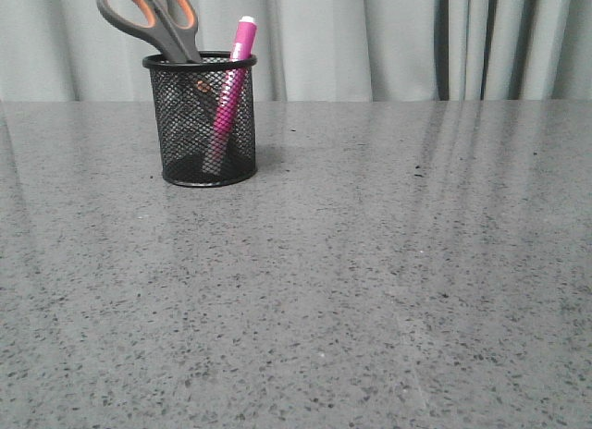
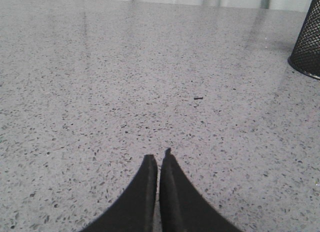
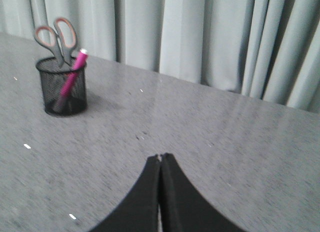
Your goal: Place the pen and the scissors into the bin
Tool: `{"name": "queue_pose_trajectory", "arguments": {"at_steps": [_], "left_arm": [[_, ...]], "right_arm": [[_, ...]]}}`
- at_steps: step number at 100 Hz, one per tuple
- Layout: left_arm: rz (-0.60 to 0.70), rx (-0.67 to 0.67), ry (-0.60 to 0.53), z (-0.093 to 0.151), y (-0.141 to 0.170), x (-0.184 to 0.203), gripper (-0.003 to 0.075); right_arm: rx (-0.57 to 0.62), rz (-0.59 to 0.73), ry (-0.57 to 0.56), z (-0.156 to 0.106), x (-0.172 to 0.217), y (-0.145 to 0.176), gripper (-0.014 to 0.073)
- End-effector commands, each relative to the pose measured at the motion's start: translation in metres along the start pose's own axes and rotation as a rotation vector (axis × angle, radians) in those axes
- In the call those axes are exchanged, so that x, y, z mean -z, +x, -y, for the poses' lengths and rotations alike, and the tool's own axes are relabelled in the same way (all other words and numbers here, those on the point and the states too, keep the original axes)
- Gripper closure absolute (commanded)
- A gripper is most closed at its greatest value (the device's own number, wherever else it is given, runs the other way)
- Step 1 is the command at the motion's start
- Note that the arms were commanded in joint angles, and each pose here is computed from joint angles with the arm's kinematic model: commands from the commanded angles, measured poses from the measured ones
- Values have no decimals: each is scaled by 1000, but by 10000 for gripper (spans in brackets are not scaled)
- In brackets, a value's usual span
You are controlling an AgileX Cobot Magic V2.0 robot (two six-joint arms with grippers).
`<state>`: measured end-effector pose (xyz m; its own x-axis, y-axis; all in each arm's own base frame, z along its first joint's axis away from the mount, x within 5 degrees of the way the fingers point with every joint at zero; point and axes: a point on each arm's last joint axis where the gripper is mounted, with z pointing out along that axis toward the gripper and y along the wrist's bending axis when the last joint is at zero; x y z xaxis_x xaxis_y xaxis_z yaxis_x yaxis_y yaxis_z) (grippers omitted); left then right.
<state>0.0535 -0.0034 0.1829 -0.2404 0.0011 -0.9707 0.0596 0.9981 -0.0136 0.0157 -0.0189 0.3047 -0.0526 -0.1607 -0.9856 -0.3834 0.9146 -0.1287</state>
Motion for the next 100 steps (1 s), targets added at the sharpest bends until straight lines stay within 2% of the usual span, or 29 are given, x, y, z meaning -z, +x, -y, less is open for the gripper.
{"name": "queue_pose_trajectory", "arguments": {"at_steps": [1,16,22,26,35,46,59,81,100], "left_arm": [[41,11,-4,0,8,-2,739],[41,11,-4,0,8,-2,739],[41,11,-4,0,8,-2,739],[41,11,-4,0,8,-2,739],[41,11,-4,0,8,-2,739],[41,11,-4,0,8,-2,739],[41,11,-4,0,8,-2,739],[41,11,-4,0,8,-2,739],[41,11,-4,0,8,-2,739]], "right_arm": [[80,20,78,6,0,0,664],[146,180,28,-11,-21,5,664],[141,177,42,-17,-33,15,664],[85,153,36,-22,-44,26,664],[-37,114,94,-25,-64,54,664],[-8,169,211,-21,-72,79,664],[-31,53,281,-18,-68,96,664],[-120,-96,330,-20,-56,116,664],[-47,-131,335,-20,-56,118,664]]}}
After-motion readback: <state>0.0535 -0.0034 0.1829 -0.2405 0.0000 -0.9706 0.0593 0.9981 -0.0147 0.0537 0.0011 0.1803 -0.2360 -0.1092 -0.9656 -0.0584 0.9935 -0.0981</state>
